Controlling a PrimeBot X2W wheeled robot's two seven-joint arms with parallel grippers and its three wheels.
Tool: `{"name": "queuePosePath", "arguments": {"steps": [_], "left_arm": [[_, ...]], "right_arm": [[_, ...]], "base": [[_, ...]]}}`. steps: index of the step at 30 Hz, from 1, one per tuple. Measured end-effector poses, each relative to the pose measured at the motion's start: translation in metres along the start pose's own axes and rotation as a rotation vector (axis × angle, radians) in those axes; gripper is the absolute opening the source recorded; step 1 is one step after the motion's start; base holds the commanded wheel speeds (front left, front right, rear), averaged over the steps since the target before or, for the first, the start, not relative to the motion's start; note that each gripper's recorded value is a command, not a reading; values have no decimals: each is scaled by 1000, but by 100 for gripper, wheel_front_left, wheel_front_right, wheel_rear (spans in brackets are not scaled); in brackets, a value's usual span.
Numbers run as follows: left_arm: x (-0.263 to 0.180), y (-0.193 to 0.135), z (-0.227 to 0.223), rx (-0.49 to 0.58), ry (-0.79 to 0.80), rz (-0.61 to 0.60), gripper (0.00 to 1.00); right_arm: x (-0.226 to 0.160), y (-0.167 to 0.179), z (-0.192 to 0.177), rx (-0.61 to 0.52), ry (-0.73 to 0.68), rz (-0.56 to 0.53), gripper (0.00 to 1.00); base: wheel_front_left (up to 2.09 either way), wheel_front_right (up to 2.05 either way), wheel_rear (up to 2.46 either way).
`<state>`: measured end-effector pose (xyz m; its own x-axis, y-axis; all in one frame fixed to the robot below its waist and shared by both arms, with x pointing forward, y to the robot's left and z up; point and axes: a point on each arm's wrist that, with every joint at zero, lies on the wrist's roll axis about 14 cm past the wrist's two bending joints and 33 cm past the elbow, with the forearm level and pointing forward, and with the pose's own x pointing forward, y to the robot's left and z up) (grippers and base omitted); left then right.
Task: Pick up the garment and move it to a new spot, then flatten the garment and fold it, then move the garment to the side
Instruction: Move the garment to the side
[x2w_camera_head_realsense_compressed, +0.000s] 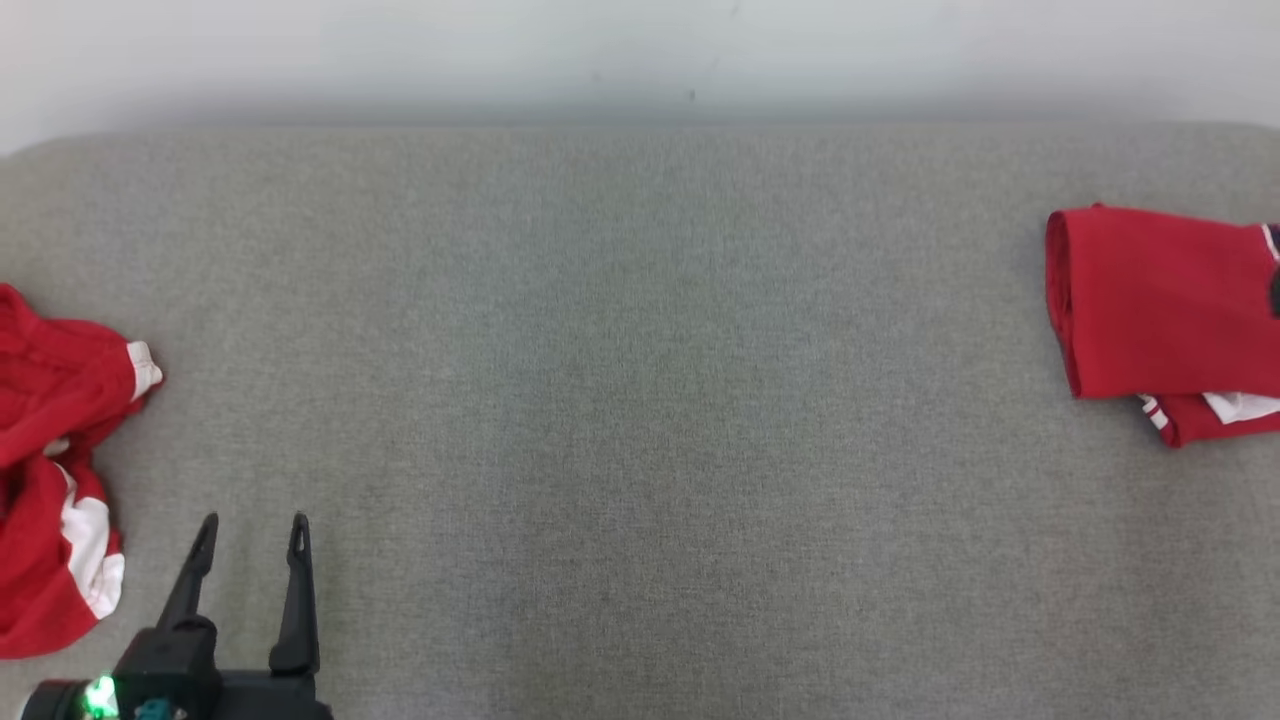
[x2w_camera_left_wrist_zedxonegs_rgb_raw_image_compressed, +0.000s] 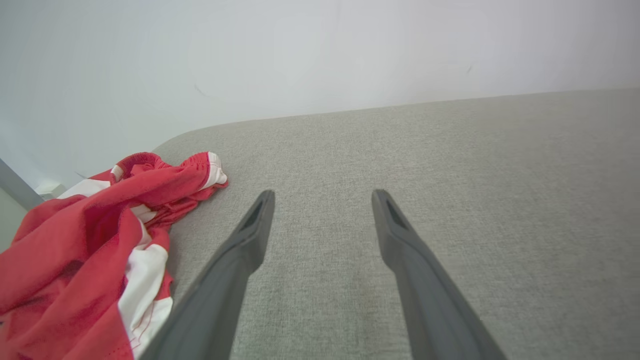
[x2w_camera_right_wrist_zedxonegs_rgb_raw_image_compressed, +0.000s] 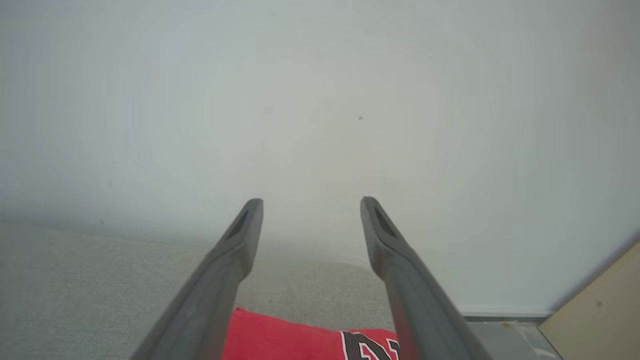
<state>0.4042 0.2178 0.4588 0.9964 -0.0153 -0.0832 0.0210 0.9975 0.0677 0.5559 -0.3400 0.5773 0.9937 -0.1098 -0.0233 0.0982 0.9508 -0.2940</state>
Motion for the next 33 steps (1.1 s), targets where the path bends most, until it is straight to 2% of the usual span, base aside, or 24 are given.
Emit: {"name": "queuePosePath", "arguments": {"steps": [5,9,15,25,33], "left_arm": [[-14,0,9,-7,-25,11,100],[-26,0,14,-13,-37,15,100],[-41,3,25,-17,-70,31,100],[-62,6,32,-24,-97,61,100],[-70,7,31,-24,-98,76,100]], "right_arm": [[-22,44,37,84,-170,94,100],[-56,79,29,179,-202,147,100],[-109,127,19,258,-224,212,100],[-182,168,9,335,-235,248,100],[-211,175,-17,349,-165,237,100]], "base": [[0,0,0],[0,0,0],[0,0,0],[0,0,0],[0,0,0]]}}
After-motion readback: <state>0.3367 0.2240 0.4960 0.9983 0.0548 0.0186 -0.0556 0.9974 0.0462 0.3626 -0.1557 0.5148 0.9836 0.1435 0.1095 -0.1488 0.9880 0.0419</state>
